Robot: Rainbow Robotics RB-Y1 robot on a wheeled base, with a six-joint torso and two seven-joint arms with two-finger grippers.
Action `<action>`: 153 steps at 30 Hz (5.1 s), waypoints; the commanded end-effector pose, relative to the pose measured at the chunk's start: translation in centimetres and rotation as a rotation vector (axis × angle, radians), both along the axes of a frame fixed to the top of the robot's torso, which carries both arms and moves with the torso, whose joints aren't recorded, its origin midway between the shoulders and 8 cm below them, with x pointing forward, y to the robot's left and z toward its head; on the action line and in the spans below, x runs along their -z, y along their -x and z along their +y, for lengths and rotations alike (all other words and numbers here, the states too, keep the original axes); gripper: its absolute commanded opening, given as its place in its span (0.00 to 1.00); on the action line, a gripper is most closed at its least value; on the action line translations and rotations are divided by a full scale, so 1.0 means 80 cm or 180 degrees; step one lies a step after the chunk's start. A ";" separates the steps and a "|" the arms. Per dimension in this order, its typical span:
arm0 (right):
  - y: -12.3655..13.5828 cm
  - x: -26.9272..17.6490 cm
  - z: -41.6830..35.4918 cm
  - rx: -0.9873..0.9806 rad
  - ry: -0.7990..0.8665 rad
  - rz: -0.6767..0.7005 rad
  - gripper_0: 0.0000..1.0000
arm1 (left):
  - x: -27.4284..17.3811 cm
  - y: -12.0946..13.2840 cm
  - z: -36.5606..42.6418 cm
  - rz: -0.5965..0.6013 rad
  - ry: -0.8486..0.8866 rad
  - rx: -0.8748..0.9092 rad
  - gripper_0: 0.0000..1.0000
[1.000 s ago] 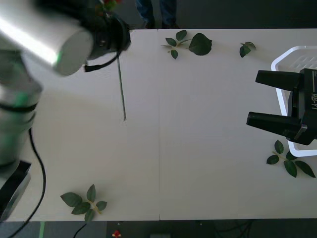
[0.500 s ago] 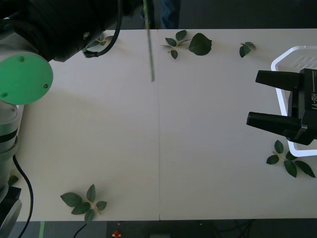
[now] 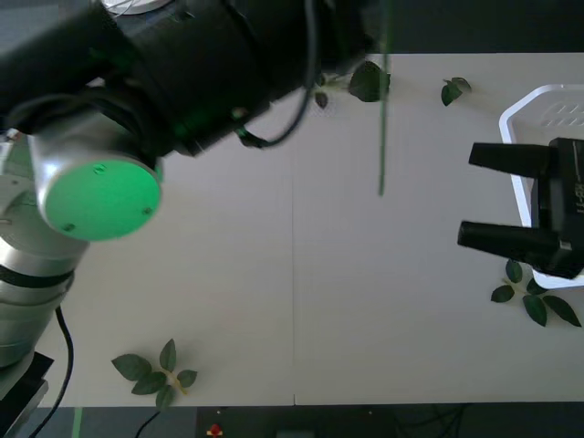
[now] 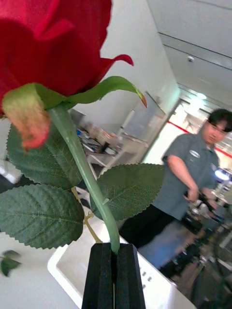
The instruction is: Place the red flowers into the right box and the blue flowers into the left box. If a person shows an open palm, hand one flower to the person first, then continue sorting.
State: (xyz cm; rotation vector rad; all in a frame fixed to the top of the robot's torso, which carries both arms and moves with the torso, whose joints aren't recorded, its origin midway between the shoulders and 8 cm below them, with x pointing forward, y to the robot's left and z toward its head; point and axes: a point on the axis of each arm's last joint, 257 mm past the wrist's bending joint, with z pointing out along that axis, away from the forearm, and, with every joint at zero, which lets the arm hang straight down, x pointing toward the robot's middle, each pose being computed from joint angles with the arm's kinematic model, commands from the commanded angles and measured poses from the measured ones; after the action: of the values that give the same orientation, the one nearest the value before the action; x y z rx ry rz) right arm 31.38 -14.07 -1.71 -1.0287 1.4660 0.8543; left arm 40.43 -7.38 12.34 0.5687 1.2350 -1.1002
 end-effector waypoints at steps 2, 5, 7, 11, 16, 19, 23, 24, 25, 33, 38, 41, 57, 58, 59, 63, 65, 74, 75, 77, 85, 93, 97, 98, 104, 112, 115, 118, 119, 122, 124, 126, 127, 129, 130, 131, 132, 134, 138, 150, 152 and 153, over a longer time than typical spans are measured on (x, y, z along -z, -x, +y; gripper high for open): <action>0.001 -0.009 -0.015 -0.0007 -0.0051 0.0055 1.00 | -0.037 0.060 -0.033 -0.0490 0.0079 0.0283 0.00; -0.001 -0.021 -0.018 0.0006 -0.0252 0.0155 1.00 | -0.040 0.072 -0.040 -0.0527 0.0168 0.0355 0.00; -0.002 -0.026 -0.020 0.0009 -0.0359 0.0225 1.00 | -0.040 0.073 -0.041 -0.0537 0.0174 0.0359 0.00; -0.002 -0.035 -0.017 -0.0018 -0.0510 0.0307 1.00 | -0.038 0.075 -0.044 -0.0538 0.0164 0.0367 0.00; -0.002 -0.045 -0.004 -0.0097 -0.0645 0.0424 1.00 | -0.037 0.074 -0.043 -0.0524 0.0168 0.0361 0.00; -0.006 -0.048 0.004 -0.0126 -0.0630 0.0355 1.00 | -0.036 0.074 -0.043 -0.0503 0.0179 0.0370 0.00; -0.012 -0.050 0.020 -0.0199 -0.0668 0.0351 1.00 | -0.034 0.073 -0.043 -0.0491 0.0170 0.0372 0.00; -0.015 -0.051 0.024 -0.0216 -0.0678 0.0351 1.00 | -0.035 0.075 -0.044 -0.0494 0.0176 0.0377 0.00; -0.017 -0.051 0.028 -0.0238 -0.0690 0.0358 1.00 | -0.034 0.074 -0.043 -0.0489 0.0176 0.0376 0.00; -0.027 -0.046 0.055 -0.0358 -0.0739 0.0409 1.00 | -0.032 0.073 -0.043 -0.0497 0.0164 0.0363 0.00; -0.033 -0.048 0.071 -0.0402 -0.0792 0.0403 1.00 | -0.032 0.073 -0.043 -0.0497 0.0164 0.0363 0.00; -0.038 -0.048 0.077 -0.0387 -0.0760 0.0337 1.00 | -0.032 0.073 -0.043 -0.0497 0.0164 0.0363 0.00; -0.048 -0.044 0.093 -0.0435 -0.0785 0.0360 0.00 | -0.032 0.073 -0.043 -0.0497 0.0164 0.0363 0.00; -0.047 -0.044 0.093 -0.0441 -0.0784 0.0361 0.00 | -0.032 0.073 -0.043 -0.0497 0.0164 0.0363 0.00; -0.046 -0.044 0.093 -0.0443 -0.0788 0.0364 0.00 | -0.032 0.073 -0.043 -0.0497 0.0164 0.0363 0.00; -0.046 -0.046 0.094 -0.0452 -0.0807 0.0377 0.00 | -0.032 0.073 -0.043 -0.0497 0.0164 0.0363 0.00; -0.046 -0.046 0.094 -0.0452 -0.0807 0.0377 0.00 | -0.032 0.073 -0.043 -0.0497 0.0164 0.0363 0.00; -0.044 -0.049 0.094 -0.0468 -0.0836 0.0385 0.00 | -0.032 0.073 -0.043 -0.0497 0.0164 0.0363 1.00; -0.045 -0.049 0.093 -0.0466 -0.0841 0.0390 0.00 | -0.032 0.073 -0.043 -0.0497 0.0164 0.0363 1.00; -0.044 -0.049 0.094 -0.0470 -0.0840 0.0388 0.00 | -0.032 0.073 -0.043 -0.0497 0.0164 0.0363 1.00; -0.043 -0.051 0.094 -0.0482 -0.0867 0.0406 0.00 | -0.032 0.073 -0.043 -0.0497 0.0164 0.0363 1.00; -0.043 -0.052 0.093 -0.0484 -0.0873 0.0404 0.00 | -0.032 0.073 -0.043 -0.0497 0.0164 0.0363 1.00; -0.045 -0.055 0.086 -0.0444 -0.0867 0.0387 0.00 | -0.032 0.073 -0.043 -0.0497 0.0164 0.0363 1.00; -0.048 -0.055 0.084 -0.0419 -0.0868 0.0379 0.00 | -0.032 0.073 -0.043 -0.0497 0.0164 0.0363 1.00; -0.060 -0.048 0.044 -0.0151 -0.0794 0.0385 0.00 | -0.032 0.073 -0.043 -0.0497 0.0164 0.0363 1.00; -0.074 -0.030 -0.027 0.0343 -0.0694 0.0539 0.00 | -0.032 0.073 -0.043 -0.0497 0.0164 0.0363 1.00; -0.078 -0.020 -0.058 0.0573 -0.0683 0.0728 0.00 | -0.032 0.073 -0.043 -0.0497 0.0164 0.0363 1.00; -0.085 -0.002 -0.092 0.0893 -0.0659 0.0962 0.00 | -0.032 0.073 -0.043 -0.0497 0.0164 0.0363 1.00; -0.089 0.006 -0.106 0.1038 -0.0650 0.1044 0.00 | -0.032 0.073 -0.043 -0.0497 0.0164 0.0363 1.00; -0.104 0.033 -0.144 0.1460 -0.0579 0.1196 0.00 | -0.032 0.073 -0.043 -0.0497 0.0164 0.0363 1.00; -0.116 0.049 -0.171 0.1729 -0.0529 0.1248 0.00 | -0.016 0.064 -0.042 -0.0398 0.0131 0.0330 1.00; -0.127 0.062 -0.199 0.1951 -0.0464 0.1260 0.00 | -0.011 0.063 -0.041 -0.0377 0.0125 0.0320 1.00; -0.133 0.070 -0.216 0.2064 -0.0417 0.1290 0.00 | -0.014 0.063 -0.039 -0.0403 0.0143 0.0312 1.00; -0.140 0.083 -0.242 0.2230 -0.0349 0.1324 0.00 | -0.011 0.062 -0.036 -0.0405 0.0120 0.0296 1.00; -0.145 0.088 -0.258 0.2324 -0.0304 0.1330 0.00 | -0.010 0.062 -0.035 -0.0415 0.0107 0.0293 1.00; -0.148 0.095 -0.272 0.2407 -0.0270 0.1346 0.00 | -0.010 0.062 -0.035 -0.0420 0.0100 0.0291 1.00; -0.150 0.098 -0.281 0.2459 -0.0240 0.1364 0.00 | -0.010 0.062 -0.034 -0.0423 0.0097 0.0287 1.00; -0.151 0.104 -0.290 0.2500 -0.0206 0.1405 0.00 | -0.011 0.061 -0.031 -0.0441 0.0082 0.0269 1.00; -0.152 0.103 -0.292 0.2512 -0.0239 0.1420 0.00 | -0.017 0.050 0.001 -0.0556 -0.0050 0.0123 1.00; -0.167 -0.004 -0.173 0.1820 -0.0675 0.0823 0.00 | -0.005 -0.001 0.105 -0.0511 -0.0769 -0.0315 1.00; -0.172 -0.018 -0.155 0.1691 -0.0670 0.0614 0.00 | 0.006 -0.005 0.111 -0.0410 -0.0934 -0.0343 1.00; -0.177 -0.029 -0.143 0.1616 -0.0659 0.0447 0.00 | 0.015 -0.007 0.116 -0.0335 -0.1054 -0.0366 1.00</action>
State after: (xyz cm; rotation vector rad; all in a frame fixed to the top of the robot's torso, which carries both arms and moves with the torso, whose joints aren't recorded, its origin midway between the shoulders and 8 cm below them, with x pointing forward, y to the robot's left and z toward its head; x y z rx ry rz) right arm 44.97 -29.39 -2.91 -0.2732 1.7620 0.6996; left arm 41.81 0.86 10.81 0.7199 1.3240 -0.8471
